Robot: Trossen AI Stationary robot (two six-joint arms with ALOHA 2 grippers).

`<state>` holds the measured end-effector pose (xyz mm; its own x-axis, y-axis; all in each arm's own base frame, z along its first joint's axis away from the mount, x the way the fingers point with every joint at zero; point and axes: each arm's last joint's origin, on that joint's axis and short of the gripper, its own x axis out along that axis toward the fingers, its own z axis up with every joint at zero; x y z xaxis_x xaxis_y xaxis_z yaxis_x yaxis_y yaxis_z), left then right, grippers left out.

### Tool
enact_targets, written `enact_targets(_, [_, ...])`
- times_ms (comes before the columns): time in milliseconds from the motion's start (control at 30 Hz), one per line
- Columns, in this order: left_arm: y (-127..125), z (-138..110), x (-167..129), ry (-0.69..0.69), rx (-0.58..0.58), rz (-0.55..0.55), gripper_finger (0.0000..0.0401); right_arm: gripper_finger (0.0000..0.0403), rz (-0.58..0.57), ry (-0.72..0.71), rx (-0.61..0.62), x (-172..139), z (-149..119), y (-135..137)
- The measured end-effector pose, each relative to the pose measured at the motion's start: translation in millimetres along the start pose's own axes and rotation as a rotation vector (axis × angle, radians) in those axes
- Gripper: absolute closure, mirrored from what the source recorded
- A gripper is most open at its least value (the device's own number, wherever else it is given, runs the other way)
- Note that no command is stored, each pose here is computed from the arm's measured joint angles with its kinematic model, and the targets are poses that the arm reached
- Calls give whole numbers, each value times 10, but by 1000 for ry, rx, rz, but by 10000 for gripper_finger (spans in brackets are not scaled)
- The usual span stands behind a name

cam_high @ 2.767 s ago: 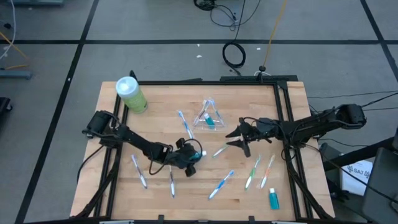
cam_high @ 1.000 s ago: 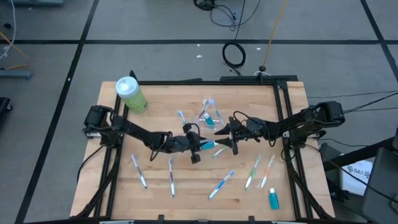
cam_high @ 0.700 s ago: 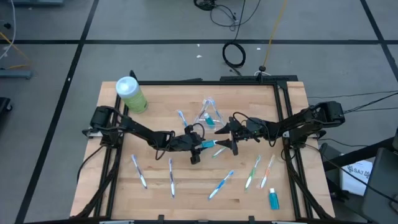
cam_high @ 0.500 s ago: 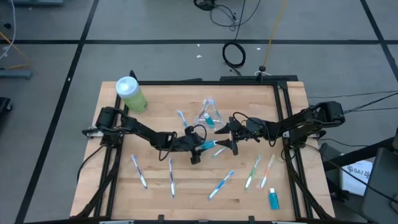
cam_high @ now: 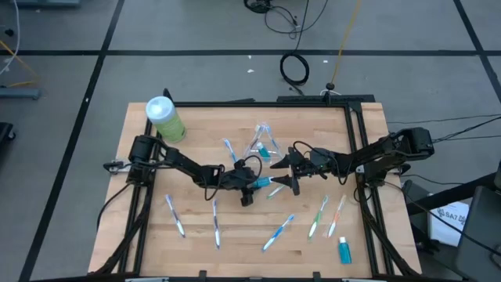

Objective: Pick & Place toothbrushing station
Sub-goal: Put the left small mouthwash bottle into the middle section of the transparent organizer

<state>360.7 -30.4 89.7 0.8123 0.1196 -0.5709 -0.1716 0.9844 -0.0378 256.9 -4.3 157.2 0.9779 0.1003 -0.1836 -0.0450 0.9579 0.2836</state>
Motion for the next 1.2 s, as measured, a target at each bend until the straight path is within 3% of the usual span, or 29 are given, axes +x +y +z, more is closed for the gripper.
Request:
enact_targets(167, [9,1,3,5,-1,-25,242,160,0,0,0,0,0,0])
enact_targets(433, [22,9,6,4,-23,-31,225,160,-2,8,1,0,-8,-2])
enact_targets(600, [4,33,-16,-2,-28,-41,236,160,-15,57,-4,-6,-47,-16])
enact_targets(867, [-23,85,-33,-50,-38,-57,229,161,-59,275,-71,-190,-99,2])
enact_targets(1200, [-98,327,-187,-185,-29,-98,227,161,19,267,-221,-198,-94,155])
